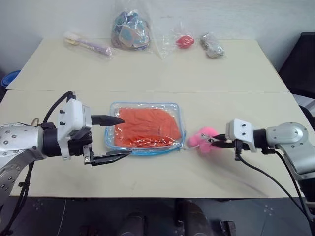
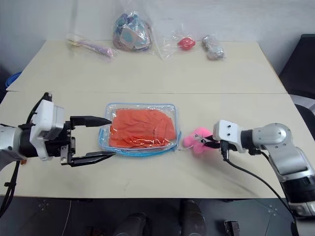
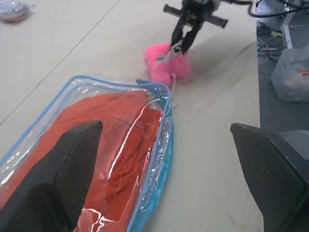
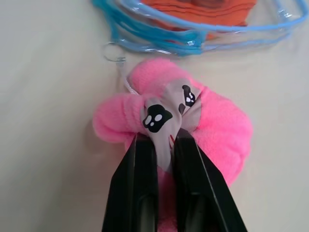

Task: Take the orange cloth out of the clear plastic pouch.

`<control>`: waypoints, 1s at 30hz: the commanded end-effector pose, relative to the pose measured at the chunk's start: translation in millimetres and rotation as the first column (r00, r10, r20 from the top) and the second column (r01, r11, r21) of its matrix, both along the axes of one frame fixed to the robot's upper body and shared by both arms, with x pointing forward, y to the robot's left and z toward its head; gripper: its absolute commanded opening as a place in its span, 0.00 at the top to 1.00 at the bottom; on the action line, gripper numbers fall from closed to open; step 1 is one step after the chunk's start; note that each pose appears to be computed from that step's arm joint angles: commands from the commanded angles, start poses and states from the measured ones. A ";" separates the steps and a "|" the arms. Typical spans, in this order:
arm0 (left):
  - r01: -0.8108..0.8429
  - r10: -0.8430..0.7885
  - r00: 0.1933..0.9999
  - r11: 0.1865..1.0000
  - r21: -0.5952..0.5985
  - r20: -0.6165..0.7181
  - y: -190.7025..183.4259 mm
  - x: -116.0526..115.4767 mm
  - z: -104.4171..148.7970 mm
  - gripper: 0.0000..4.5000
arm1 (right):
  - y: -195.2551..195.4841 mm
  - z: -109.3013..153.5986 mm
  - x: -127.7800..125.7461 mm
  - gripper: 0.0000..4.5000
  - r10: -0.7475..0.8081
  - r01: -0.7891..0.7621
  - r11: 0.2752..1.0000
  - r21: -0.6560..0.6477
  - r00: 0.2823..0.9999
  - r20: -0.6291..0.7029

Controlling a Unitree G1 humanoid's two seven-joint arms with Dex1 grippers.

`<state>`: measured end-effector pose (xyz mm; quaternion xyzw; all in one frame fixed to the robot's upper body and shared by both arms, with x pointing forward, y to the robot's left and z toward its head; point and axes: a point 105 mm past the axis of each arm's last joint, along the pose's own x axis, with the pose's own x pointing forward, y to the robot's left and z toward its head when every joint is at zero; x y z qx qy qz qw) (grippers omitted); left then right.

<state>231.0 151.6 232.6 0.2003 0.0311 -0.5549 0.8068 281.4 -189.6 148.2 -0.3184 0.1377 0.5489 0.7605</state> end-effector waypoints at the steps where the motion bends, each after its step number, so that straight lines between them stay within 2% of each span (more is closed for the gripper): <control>1: 0.025 -0.025 0.999 1.000 -0.005 0.039 -3.3 2.1 5.1 0.00 | 20.3 14.2 -33.0 0.99 0.076 -0.070 0.995 0.076 0.994 -0.078; 8: 0.072 -0.071 0.997 0.997 -0.013 0.034 -13.7 6.1 3.6 0.00 | 68.2 -9.2 -65.2 0.99 0.124 -0.091 0.980 0.177 0.975 -0.184; 13: 0.078 -0.078 0.997 0.997 -0.003 0.030 -14.7 9.4 2.6 0.00 | 93.6 -24.3 -55.3 0.99 0.112 -0.067 0.973 0.220 0.973 -0.202; 16: 0.074 -0.075 0.997 0.997 0.008 0.032 -14.5 11.4 1.3 0.00 | 99.9 -30.8 -43.7 0.99 0.077 -0.033 0.976 0.215 0.976 -0.201; 19: 0.069 -0.070 0.997 0.997 0.014 0.036 -15.2 12.5 0.3 0.00 | 102.4 -34.5 -43.6 0.99 0.079 -0.030 0.976 0.215 0.970 -0.228; 30: 0.083 -0.085 0.996 0.996 0.040 0.038 -26.4 11.5 -19.0 0.00 | 99.4 -29.6 -56.4 0.14 0.108 -0.035 0.970 0.239 0.948 -0.301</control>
